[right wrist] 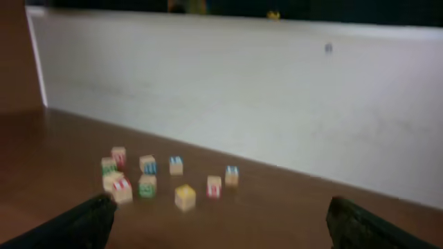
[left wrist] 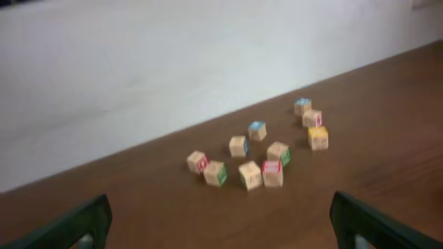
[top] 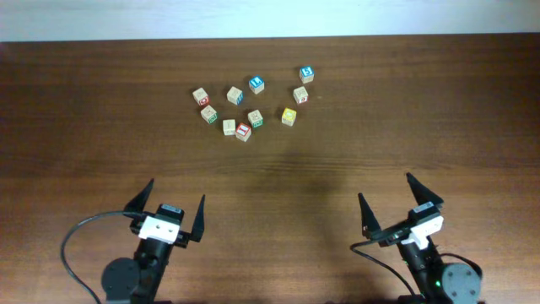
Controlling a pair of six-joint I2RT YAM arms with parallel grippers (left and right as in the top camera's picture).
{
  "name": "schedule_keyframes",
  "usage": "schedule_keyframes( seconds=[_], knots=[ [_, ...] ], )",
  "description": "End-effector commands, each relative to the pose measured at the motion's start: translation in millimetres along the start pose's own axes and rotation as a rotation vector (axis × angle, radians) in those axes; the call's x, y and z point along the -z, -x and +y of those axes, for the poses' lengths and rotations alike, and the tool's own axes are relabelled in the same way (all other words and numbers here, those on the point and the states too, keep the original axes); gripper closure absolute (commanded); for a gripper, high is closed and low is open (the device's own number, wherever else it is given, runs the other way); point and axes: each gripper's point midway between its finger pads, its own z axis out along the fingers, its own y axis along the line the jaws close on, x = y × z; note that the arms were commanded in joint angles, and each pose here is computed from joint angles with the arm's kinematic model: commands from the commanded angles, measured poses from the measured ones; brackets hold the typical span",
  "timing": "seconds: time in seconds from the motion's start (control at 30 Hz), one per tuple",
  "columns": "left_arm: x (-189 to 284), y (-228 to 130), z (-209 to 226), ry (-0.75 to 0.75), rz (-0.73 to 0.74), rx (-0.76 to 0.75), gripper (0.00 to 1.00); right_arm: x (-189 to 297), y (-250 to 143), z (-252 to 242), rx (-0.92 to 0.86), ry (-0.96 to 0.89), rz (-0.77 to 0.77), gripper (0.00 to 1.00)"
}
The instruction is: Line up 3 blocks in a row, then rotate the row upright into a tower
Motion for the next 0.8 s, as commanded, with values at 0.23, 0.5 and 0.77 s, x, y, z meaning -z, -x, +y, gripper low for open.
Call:
schedule_keyframes(
  seconds=[0.23, 0.5, 0.77],
  knots=[
    [-64, 58, 4, -0.237, 0.267, 0.135, 0.01, -12, 71, 11, -0.084, 0.112, 0.111, 0.02],
    [-130, 60, 19, -0.353, 0.634, 0.297, 0.01, -72, 80, 6, -0.225, 0.225, 0.375, 0.02],
    [-180, 70, 23, -0.425, 0.801, 0.367, 0.01, -179, 58, -8, -0.471, 0.323, 0.821, 0.02]
  ],
)
